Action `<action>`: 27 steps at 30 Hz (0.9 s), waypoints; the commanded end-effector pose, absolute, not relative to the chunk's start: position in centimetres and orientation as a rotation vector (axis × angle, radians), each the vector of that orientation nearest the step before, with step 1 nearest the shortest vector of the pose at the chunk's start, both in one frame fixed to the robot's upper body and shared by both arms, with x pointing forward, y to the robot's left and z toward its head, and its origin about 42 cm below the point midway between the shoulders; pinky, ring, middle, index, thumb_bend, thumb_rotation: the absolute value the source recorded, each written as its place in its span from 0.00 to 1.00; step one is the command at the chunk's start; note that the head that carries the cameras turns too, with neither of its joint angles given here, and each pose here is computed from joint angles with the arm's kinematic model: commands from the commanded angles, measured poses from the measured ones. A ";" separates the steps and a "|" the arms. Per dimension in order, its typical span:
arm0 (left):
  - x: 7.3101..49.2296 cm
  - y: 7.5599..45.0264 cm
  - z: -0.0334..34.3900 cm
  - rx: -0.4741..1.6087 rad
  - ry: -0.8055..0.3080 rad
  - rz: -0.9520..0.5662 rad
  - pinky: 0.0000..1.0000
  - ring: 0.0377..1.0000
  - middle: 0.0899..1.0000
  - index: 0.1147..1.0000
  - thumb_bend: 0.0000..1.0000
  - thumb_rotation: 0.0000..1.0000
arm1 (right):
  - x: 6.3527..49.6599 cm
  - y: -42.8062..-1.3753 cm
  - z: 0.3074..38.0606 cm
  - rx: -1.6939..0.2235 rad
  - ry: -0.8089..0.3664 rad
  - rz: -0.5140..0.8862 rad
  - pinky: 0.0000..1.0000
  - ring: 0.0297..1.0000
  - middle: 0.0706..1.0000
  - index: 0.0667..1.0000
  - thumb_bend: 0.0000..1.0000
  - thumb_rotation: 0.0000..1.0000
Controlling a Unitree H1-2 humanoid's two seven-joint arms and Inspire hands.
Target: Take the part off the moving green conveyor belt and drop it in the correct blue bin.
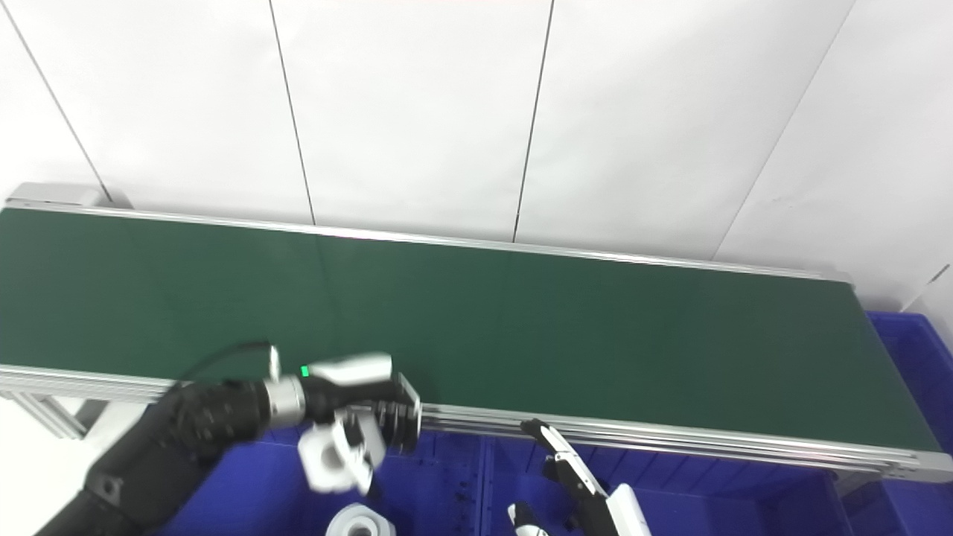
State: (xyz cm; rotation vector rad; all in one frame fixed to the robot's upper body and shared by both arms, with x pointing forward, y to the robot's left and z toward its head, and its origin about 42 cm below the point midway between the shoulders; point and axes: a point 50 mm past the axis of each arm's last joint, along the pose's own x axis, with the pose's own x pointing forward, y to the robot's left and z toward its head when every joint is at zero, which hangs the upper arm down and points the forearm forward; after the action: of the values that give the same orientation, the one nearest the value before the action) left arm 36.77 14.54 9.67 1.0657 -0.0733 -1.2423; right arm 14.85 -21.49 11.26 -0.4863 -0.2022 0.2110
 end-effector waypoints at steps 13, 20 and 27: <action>35.0 15.2 13.6 0.660 -0.343 -1.094 0.79 0.83 0.84 0.81 0.67 0.55 | 14.9 -21.8 12.7 -0.475 -0.256 0.181 0.84 0.90 0.92 0.89 0.33 0.82; 31.5 16.4 14.6 0.409 -0.450 -1.019 0.78 0.82 0.83 0.81 0.64 0.60 | 15.4 -21.7 12.8 -0.480 -0.271 0.186 0.84 0.90 0.92 0.90 0.32 0.83; 29.1 17.4 13.4 0.322 -0.430 -0.913 0.77 0.82 0.84 0.81 0.57 0.57 | 16.1 -21.6 13.5 -0.481 -0.283 0.169 0.84 0.90 0.92 0.89 0.35 0.87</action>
State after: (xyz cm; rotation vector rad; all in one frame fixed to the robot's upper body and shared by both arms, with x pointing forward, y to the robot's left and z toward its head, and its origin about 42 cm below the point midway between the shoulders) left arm 28.49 17.38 11.87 0.3344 -0.3456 -0.9493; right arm 15.81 -21.61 12.09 -0.4879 -0.2326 0.1869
